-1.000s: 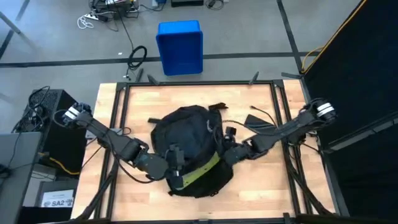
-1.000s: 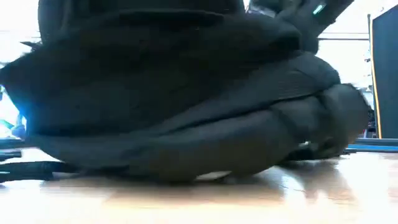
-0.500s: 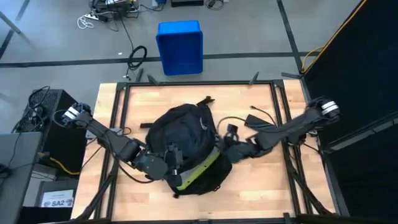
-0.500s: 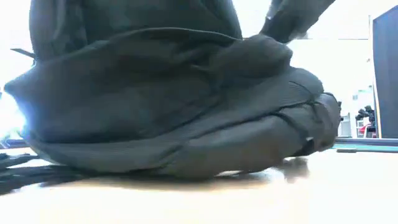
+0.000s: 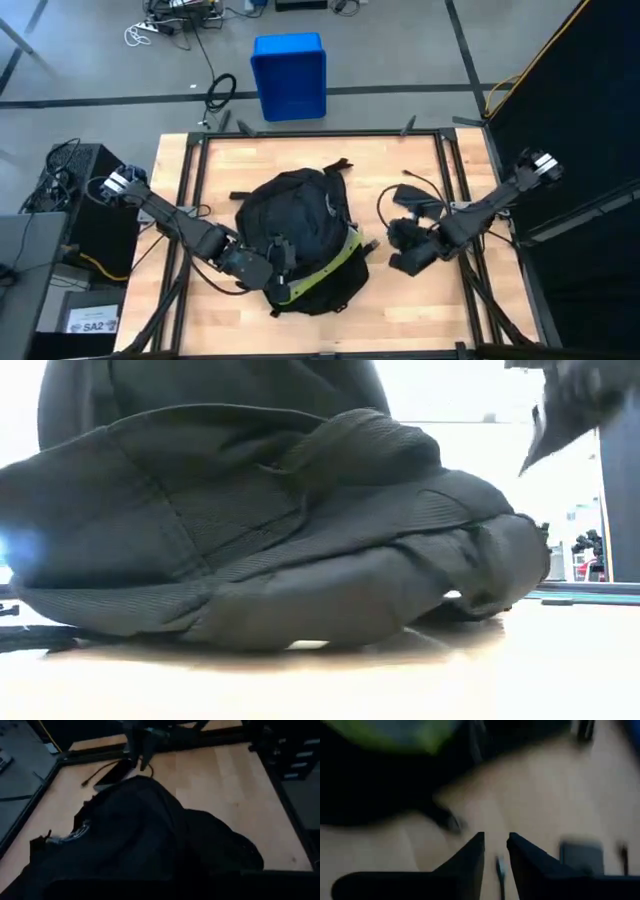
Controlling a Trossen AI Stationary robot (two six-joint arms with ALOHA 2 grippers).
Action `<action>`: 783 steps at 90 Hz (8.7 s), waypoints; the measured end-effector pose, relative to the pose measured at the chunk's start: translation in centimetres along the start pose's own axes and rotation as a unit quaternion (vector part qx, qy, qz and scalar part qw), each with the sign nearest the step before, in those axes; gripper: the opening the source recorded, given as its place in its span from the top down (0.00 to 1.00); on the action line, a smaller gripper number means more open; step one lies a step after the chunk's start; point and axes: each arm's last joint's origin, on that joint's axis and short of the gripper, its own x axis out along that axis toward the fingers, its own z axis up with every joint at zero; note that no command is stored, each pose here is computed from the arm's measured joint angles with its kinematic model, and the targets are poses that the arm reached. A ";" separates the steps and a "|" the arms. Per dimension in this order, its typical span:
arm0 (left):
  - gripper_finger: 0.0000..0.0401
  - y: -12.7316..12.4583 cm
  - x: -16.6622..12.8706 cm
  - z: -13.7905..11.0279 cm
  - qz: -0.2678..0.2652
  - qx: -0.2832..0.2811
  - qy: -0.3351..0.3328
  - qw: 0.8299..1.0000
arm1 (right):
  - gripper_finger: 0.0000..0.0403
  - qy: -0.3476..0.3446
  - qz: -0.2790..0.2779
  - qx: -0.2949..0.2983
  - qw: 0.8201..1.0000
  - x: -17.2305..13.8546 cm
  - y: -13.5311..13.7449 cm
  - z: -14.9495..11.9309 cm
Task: Unpack backpack
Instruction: Put the usb cable into the backpack, then put the phone into the backpack
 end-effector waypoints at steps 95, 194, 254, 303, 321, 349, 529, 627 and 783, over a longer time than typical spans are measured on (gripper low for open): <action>1.00 2.2 0.3 2.6 -0.015 0.002 -0.016 1.000 | 0.70 0.187 0.072 0.096 0.975 10.7 -6.1 -5.5; 1.00 2.2 0.3 2.5 -0.012 0.009 -0.013 1.000 | 1.00 -0.067 0.267 0.017 0.961 -2.7 2.5 4.2; 1.00 2.2 0.4 2.4 -0.009 0.013 -0.013 1.000 | 1.00 -0.190 0.331 -0.079 0.921 -6.5 2.9 8.1; 1.00 2.2 0.4 2.4 -0.010 0.012 -0.012 1.000 | 0.70 0.030 0.368 -0.147 0.918 4.5 12.3 -0.1; 1.00 2.2 0.4 2.4 -0.009 0.012 -0.011 1.000 | 0.50 0.033 0.376 -0.127 0.917 5.1 13.6 -0.5; 1.00 2.2 0.4 2.4 -0.009 0.012 -0.010 1.000 | 0.54 0.057 0.339 -0.119 0.931 5.3 13.0 -0.9; 1.00 2.4 0.4 2.6 0.028 0.010 -0.023 0.999 | 1.00 -0.495 0.383 -0.200 0.754 -3.4 5.8 12.7; 1.00 2.7 -0.9 5.0 0.039 0.004 -0.075 0.996 | 0.83 -0.259 0.139 -0.111 0.949 8.4 4.0 12.2; 1.00 2.7 -0.5 4.2 0.046 0.003 -0.043 0.998 | 0.27 0.149 -0.107 0.215 0.959 9.0 -9.4 -2.3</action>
